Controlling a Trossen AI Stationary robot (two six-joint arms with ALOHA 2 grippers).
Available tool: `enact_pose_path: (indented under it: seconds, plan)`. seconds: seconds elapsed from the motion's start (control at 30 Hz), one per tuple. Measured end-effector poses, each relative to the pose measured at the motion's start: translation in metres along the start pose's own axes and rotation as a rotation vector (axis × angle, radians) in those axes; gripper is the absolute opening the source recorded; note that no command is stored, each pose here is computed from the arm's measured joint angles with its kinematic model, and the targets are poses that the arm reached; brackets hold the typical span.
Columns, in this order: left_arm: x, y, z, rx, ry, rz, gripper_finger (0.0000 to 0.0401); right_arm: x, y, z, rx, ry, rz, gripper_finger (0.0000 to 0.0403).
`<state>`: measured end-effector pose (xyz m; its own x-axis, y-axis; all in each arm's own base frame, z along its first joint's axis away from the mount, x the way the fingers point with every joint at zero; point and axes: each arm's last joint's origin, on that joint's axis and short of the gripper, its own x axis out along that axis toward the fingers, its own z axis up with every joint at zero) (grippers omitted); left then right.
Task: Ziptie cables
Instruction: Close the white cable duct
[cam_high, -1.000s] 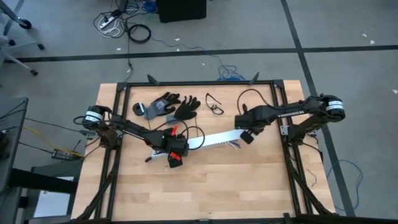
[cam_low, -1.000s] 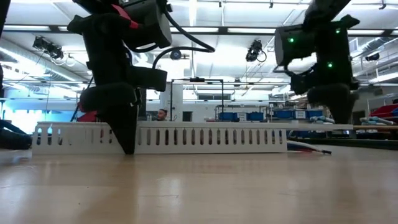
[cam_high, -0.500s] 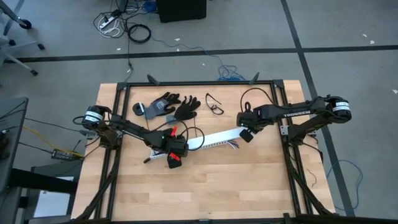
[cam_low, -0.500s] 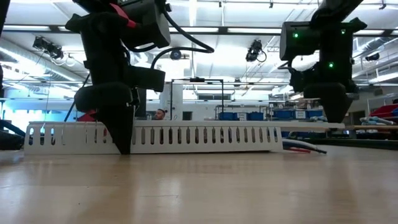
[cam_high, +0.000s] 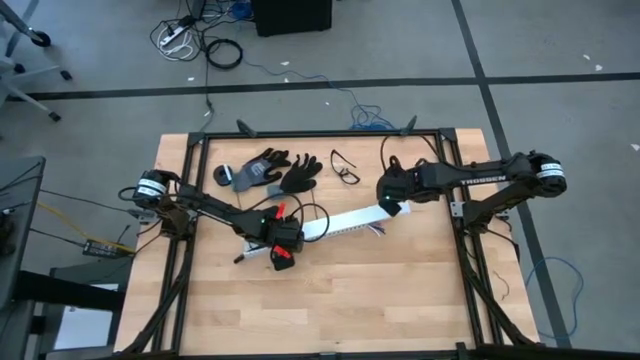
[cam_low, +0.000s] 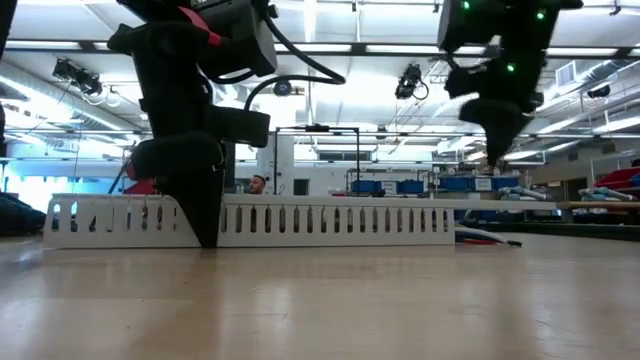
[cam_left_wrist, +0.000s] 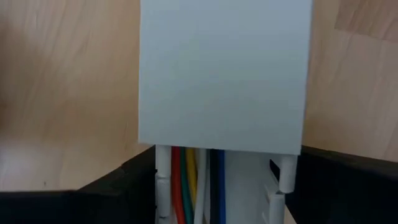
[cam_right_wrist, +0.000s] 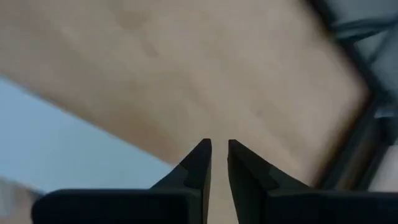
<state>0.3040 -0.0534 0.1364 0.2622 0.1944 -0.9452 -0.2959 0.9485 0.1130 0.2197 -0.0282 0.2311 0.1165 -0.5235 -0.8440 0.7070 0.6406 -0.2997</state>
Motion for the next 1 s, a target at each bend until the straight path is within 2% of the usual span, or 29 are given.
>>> enact_pose_path:
  seconds: [0.03,0.1,0.2,0.27,0.33,0.4,0.53,0.6,0.7,0.9,1.0]
  plan:
    - [0.0,0.0,0.0,-0.008,0.0,0.0,0.0253,-0.003,0.0,0.003,-0.012,-0.02,-0.011,0.0047]
    - [0.0,0.0,0.0,-0.029,-0.005,-0.002,0.0253,-0.009,0.007,0.014,-0.015,-0.106,0.066,0.0047]
    - [0.001,-0.002,0.005,-0.091,-0.06,-0.024,0.0253,-0.015,0.023,0.027,-0.099,-0.188,0.329,0.0049]
    - [0.001,-0.007,0.016,-0.145,-0.155,-0.079,0.0253,-0.022,0.033,0.035,-0.169,-0.266,0.513,0.005]
    - [0.0,-0.01,0.021,-0.15,-0.204,-0.115,0.0253,-0.029,0.04,0.04,-0.23,-0.342,0.639,0.0051]
    - [-0.002,-0.015,0.027,-0.091,-0.282,-0.166,0.0255,-0.034,0.044,0.043,-0.272,-0.394,0.717,0.0051]
    - [-0.014,-0.029,0.037,0.074,-0.459,-0.177,0.0259,-0.035,0.048,0.04,-0.307,-0.392,0.773,0.0052]
    - [-0.015,-0.032,0.036,0.125,-0.462,-0.187,0.0264,-0.032,0.051,0.034,-0.324,-0.372,0.773,0.0053]
    - [-0.014,-0.032,0.035,0.136,-0.451,-0.183,0.0277,-0.028,0.056,0.024,-0.378,-0.365,0.786,0.0066]
    - [-0.014,-0.031,0.034,0.132,-0.445,-0.155,0.0305,-0.024,0.068,0.012,-0.432,-0.448,0.84,0.0143]
    - [-0.015,-0.029,0.031,0.186,-0.37,-0.112,0.0313,-0.027,0.075,0.009,-0.445,-0.549,0.884,0.0193]
